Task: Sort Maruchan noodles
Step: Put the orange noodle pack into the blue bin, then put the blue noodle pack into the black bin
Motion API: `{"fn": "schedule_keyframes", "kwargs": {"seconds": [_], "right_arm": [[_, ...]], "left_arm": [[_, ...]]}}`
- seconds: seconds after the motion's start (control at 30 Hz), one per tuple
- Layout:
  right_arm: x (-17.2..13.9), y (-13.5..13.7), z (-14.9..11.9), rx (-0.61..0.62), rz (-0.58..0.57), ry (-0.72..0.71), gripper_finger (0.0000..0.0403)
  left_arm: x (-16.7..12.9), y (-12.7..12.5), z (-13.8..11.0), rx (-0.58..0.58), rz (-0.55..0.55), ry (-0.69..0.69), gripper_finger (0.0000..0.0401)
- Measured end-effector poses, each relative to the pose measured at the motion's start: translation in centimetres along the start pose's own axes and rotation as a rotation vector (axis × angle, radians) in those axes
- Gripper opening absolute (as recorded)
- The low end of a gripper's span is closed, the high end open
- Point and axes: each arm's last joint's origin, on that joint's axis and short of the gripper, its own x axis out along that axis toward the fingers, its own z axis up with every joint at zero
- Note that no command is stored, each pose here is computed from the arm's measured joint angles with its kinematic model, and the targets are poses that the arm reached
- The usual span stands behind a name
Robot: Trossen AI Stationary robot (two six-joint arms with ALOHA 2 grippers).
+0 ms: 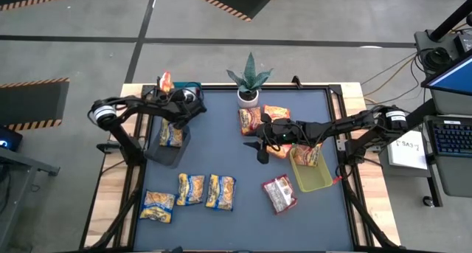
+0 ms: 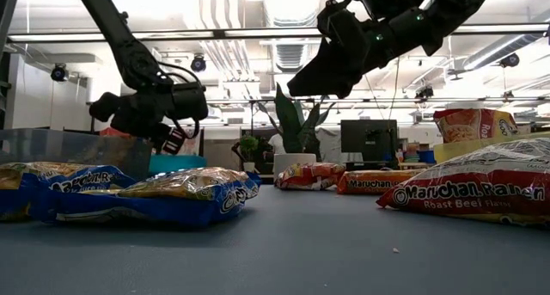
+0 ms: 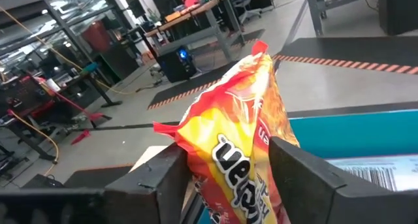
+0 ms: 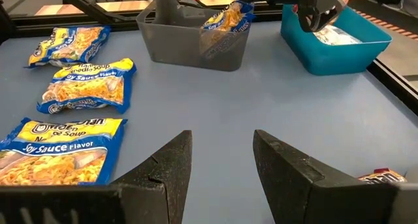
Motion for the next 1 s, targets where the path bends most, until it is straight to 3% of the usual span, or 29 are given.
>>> {"fn": "schedule_keyframes", "kwargs": {"seconds": [0.33,0.67,0.8,1.0], "right_arm": [[0.0,0.0,-0.1,0.001,0.000,0.006,0.0155],[0.0,0.0,-0.2,0.035,0.000,0.015,0.0155],[0.0,0.0,-0.3,0.091,0.000,0.030,0.0155],[0.0,0.3,0.1,0.192,0.039,0.062,0.0151]], "left_arm": [[-0.8,3.2,1.3,-0.073,-0.022,0.060,0.0230],[-2.3,6.6,3.9,-0.109,-0.112,0.085,0.0237],[-4.1,7.8,4.8,-0.118,-0.234,0.086,0.0236],[-8.1,9.3,5.3,-0.049,-0.521,0.077,0.0236]]}}
